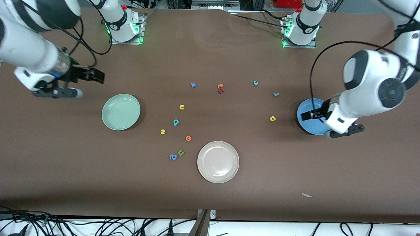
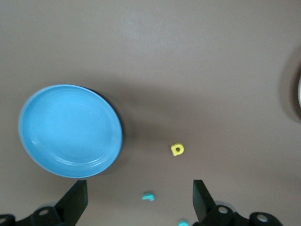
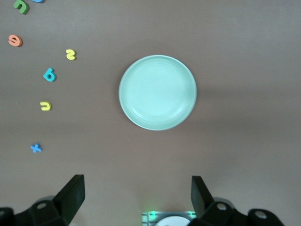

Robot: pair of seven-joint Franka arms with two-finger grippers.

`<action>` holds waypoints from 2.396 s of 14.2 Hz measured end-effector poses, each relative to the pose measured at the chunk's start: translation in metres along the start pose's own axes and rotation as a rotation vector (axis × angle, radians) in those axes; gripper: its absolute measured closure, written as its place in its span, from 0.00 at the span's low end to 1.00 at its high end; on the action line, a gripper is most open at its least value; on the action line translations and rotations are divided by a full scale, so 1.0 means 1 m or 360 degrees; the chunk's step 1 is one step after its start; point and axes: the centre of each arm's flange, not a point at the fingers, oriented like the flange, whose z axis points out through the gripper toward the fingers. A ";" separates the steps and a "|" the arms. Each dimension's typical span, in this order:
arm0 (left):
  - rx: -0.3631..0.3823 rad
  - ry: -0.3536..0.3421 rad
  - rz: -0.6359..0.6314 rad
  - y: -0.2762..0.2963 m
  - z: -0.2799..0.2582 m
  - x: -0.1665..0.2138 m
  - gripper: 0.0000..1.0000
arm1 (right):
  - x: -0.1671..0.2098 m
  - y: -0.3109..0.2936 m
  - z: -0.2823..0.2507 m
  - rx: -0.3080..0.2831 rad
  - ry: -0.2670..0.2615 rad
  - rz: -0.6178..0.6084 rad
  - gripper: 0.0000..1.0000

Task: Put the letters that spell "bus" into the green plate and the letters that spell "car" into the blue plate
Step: 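Move the right gripper to the yellow 2 while the left gripper reaches the yellow d, then grasp the yellow letters with both grippers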

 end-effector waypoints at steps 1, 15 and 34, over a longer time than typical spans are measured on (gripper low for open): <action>0.0009 0.0001 -0.0055 0.010 0.018 -0.002 0.01 | 0.009 -0.016 0.014 -0.0004 0.0010 0.0023 0.00; 0.0056 -0.0003 -0.0667 0.065 0.200 -0.011 0.02 | 0.112 -0.148 0.249 0.0093 0.0250 0.0255 0.41; -0.0092 0.0034 -0.0657 0.048 0.219 -0.037 0.20 | 0.118 -0.171 0.312 0.0113 0.0305 0.0222 0.56</action>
